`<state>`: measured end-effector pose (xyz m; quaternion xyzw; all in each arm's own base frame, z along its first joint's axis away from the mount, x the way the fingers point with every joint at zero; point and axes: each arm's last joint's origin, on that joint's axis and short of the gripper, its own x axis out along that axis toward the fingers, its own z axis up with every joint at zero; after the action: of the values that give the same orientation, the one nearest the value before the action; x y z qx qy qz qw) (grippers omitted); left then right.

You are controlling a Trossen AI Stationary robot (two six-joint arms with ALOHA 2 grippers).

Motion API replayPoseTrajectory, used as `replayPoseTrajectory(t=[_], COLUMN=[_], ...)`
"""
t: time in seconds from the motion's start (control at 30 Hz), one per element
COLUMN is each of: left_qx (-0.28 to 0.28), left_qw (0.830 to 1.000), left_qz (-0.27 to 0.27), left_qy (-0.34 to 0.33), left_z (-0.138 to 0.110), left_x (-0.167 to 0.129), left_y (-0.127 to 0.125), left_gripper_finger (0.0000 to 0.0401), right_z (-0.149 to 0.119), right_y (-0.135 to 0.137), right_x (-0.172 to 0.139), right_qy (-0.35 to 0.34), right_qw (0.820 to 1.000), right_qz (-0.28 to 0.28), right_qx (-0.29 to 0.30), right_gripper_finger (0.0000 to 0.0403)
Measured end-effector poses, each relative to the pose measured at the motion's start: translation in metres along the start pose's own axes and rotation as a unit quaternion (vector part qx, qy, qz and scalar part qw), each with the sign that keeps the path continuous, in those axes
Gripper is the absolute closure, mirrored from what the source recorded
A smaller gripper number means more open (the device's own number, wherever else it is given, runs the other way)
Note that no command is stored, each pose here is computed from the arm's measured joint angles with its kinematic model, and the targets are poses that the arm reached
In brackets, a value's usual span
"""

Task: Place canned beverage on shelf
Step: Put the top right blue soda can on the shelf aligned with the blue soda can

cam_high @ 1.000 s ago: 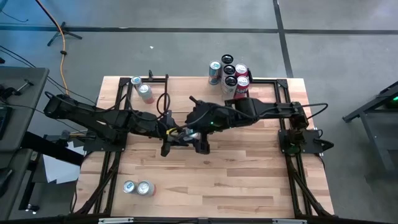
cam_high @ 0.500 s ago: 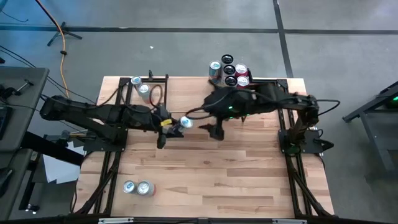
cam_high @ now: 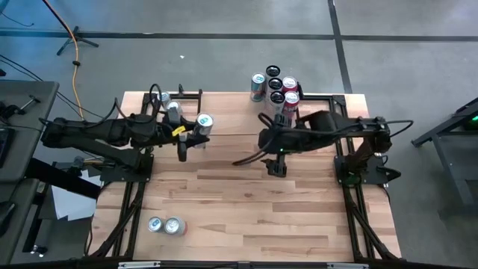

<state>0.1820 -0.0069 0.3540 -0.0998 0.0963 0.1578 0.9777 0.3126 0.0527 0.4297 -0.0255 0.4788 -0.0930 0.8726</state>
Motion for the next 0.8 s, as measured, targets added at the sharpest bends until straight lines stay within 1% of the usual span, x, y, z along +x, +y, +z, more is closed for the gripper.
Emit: replayPoseTrajectory(t=[0.07,0.17,0.27,0.37,0.43,0.5,0.57,0.7,0.8], left_qx=[-0.006,-0.011,-0.011,-0.009,-0.010,-0.009,-0.009,-0.015,-0.008], left_qw=[1.000,1.000,1.000,1.000,1.000,0.999,0.998,0.995,0.993], left_qz=[0.002,0.009,0.014,0.021,0.027,0.043,0.062,0.091,0.105], left_qy=[0.001,0.000,0.000,0.001,-0.004,-0.005,-0.011,-0.038,-0.052], left_z=[0.000,0.000,-0.001,-0.002,-0.001,-0.001,-0.001,0.003,0.005], left_x=[0.000,0.001,0.003,0.004,0.004,0.005,0.005,0.006,0.012], left_y=[0.000,0.000,0.000,0.000,0.000,0.001,0.002,0.002,0.000], left_gripper_finger=[0.0251,0.0251,0.0251,0.0251,0.0251,0.0251,0.0251,0.0246,0.0245], right_z=[-0.011,-0.035,-0.062,-0.085,-0.096,-0.102,-0.104,-0.101,-0.094], right_y=[0.001,0.005,0.010,0.019,0.028,0.038,0.048,0.064,0.067], right_x=[0.009,0.024,0.034,0.038,0.041,0.043,0.045,0.054,0.061], right_qy=[0.012,0.021,-0.004,-0.053,-0.093,-0.134,-0.173,-0.220,-0.242], right_qw=[1.000,0.999,0.994,0.979,0.964,0.946,0.931,0.917,0.912], right_qz=[-0.001,0.004,0.025,0.064,0.095,0.125,0.142,0.142,0.118], right_qx=[0.011,0.041,0.104,0.184,0.232,0.268,0.289,0.301,0.309], right_gripper_finger=[0.0039,0.0039,0.0039,0.0039,0.0039,0.0039,0.0039,0.0039,0.0039])
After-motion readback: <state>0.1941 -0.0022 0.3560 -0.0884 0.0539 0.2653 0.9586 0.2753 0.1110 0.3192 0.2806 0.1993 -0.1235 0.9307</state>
